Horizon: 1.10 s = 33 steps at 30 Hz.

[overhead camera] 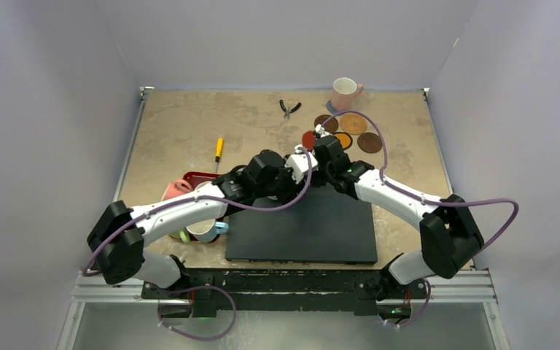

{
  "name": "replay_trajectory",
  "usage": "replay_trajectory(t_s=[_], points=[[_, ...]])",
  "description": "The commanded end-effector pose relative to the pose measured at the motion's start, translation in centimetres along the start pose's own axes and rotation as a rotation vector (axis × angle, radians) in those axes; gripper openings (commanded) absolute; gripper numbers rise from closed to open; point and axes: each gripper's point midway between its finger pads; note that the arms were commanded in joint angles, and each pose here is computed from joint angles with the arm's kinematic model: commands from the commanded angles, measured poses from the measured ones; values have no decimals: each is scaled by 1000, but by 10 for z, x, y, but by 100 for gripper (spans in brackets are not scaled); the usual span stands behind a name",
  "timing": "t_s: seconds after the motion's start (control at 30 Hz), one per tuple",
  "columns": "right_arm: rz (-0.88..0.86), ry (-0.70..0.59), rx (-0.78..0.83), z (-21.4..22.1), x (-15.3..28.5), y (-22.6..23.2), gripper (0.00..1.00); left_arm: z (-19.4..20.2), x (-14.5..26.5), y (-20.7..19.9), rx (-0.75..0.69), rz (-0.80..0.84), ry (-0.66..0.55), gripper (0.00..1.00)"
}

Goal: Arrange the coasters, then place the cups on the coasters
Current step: Place the cup on the coaster.

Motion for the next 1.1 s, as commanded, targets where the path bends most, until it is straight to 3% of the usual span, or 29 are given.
replay_trajectory(t_s=[0.0, 0.23, 0.37, 0.7, 1.07], points=[[55, -72, 3, -20, 27, 0, 0, -49, 34, -17, -51, 75, -175, 56], [262, -199, 84, -67, 63, -23, 0, -94, 78, -6, -57, 22, -381, 66], [337, -241, 102, -90, 78, -34, 0, -105, 95, 21, 8, -63, -448, 72], [479, -299, 69, -161, 84, -82, 0, -93, 113, 117, 189, -477, -421, 80], [552, -268, 128, -230, 47, -128, 0, -85, 116, 137, 194, -553, -393, 82]])
Point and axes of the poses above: each gripper's point midway between its finger pads, its own x axis back along the fingers, its own y axis along the line the jaws close on, z = x × y, and after that the axes turned 8 degrees about x, right-handed
